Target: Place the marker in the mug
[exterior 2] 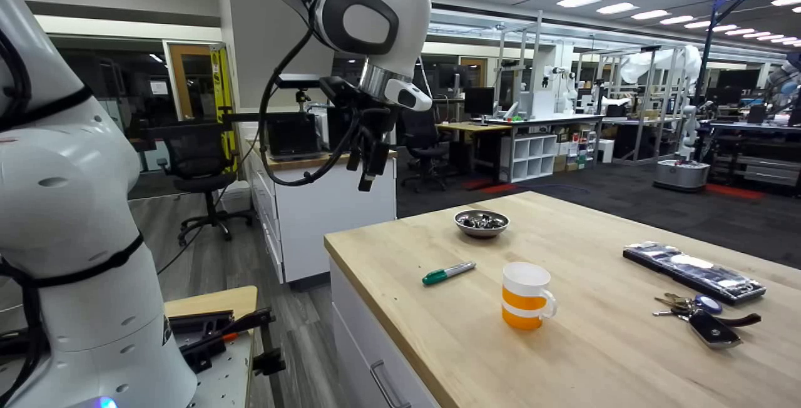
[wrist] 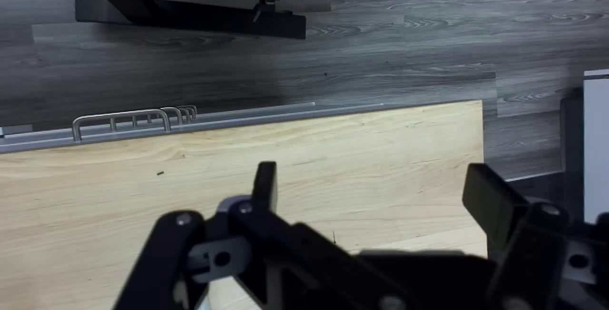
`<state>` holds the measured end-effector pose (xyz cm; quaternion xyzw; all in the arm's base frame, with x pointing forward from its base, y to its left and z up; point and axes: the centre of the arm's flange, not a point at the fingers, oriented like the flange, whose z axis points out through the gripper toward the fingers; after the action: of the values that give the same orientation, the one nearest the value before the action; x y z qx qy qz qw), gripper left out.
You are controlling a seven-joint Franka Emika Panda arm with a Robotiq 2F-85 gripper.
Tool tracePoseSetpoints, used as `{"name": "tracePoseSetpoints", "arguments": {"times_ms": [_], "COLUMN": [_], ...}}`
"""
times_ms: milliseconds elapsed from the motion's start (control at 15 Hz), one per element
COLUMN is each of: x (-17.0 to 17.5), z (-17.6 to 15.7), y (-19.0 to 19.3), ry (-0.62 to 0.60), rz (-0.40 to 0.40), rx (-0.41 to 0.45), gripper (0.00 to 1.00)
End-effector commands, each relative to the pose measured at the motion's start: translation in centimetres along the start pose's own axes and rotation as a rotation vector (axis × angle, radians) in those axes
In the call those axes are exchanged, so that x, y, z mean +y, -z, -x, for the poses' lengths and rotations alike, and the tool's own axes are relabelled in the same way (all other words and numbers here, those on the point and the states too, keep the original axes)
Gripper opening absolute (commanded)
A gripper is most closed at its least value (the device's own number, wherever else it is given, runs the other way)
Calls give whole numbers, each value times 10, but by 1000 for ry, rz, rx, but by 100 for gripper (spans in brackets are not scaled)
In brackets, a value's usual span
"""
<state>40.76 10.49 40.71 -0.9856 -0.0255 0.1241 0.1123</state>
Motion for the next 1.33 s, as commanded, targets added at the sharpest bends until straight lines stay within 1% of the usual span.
{"name": "tracePoseSetpoints", "arguments": {"times_ms": [0, 333, 467, 600, 733, 1067, 1267], "x": [4, 21, 28, 37, 46, 68, 78], "z": [-3, -14, -20, -27, -35, -55, -67], "y": [-3, -3, -4, -6, -10, -26, -37], "ry": [-8, 31, 54, 90, 116, 161, 172], "rz": [35, 144, 178, 213, 247, 300, 304], "rx": [16, 72, 106, 164, 201, 247, 270], "gripper": [100, 100, 100, 100, 100, 100, 100]}}
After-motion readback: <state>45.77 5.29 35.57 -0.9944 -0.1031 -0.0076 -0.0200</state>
